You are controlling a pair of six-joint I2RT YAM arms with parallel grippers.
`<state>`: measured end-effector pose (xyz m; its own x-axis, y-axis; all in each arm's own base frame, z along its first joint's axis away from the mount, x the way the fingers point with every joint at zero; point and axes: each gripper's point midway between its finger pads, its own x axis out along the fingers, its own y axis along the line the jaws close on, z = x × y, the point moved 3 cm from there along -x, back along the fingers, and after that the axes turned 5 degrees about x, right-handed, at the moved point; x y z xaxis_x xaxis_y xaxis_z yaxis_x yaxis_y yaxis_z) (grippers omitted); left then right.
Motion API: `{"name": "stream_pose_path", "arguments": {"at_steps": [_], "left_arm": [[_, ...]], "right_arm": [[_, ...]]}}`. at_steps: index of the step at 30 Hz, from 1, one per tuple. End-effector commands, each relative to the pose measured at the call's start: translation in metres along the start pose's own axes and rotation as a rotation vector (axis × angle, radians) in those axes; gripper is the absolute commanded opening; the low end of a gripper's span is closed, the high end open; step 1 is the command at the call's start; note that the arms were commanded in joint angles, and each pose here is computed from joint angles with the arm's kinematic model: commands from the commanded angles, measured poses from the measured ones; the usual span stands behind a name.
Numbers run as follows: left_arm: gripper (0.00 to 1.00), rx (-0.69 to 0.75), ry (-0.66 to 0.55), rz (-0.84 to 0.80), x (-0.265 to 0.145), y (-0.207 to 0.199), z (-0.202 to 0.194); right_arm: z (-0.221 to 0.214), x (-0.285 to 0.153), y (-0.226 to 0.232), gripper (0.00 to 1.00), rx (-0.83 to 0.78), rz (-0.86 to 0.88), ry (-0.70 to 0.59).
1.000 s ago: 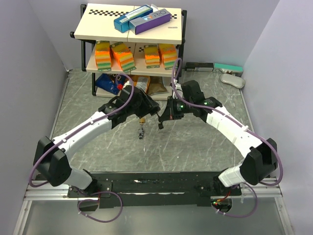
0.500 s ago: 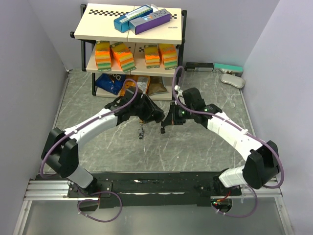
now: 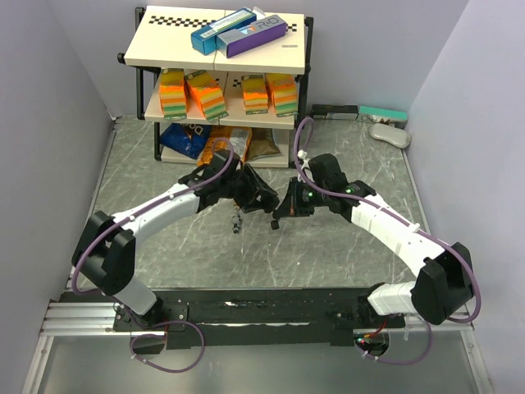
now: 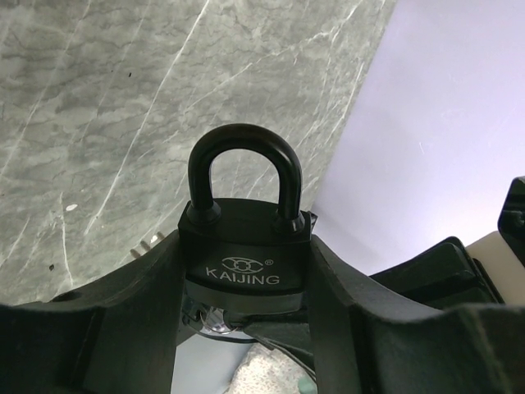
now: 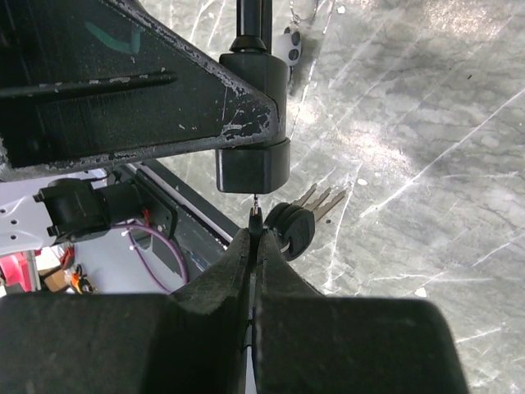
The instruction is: Unlock with the key
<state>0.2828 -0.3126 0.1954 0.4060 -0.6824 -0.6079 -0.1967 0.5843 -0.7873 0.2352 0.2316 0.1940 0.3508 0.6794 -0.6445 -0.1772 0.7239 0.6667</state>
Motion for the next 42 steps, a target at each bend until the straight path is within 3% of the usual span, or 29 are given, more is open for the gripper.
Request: {"name": "stream_pose_path", "arguments": {"at_steps": [1,23,30,42], "left_arm": [[0.01,0.021,-0.001,-0.140,-0.029,-0.032,-0.006],[0.01,0.077,0.038,-0.129,-0.021,-0.055,-0.033],[0.01,0.119,0.015,-0.209,-0.029,-0.067,-0.032],[0.01,0.390,-0.126,-0.494,-0.078,-0.118,-0.027]], "right_arm": [[0.033,-0.004,0.002,0.00,0.002,-0.046,-0.127],[0.122,-0.019,0.036,0.00,0.000,0.027,-0.570],[0.127,-0.017,0.042,0.00,0.023,0.132,-0.483],[0.127,-0.049,0.059,0.00,0.039,0.337,-0.423]]}}
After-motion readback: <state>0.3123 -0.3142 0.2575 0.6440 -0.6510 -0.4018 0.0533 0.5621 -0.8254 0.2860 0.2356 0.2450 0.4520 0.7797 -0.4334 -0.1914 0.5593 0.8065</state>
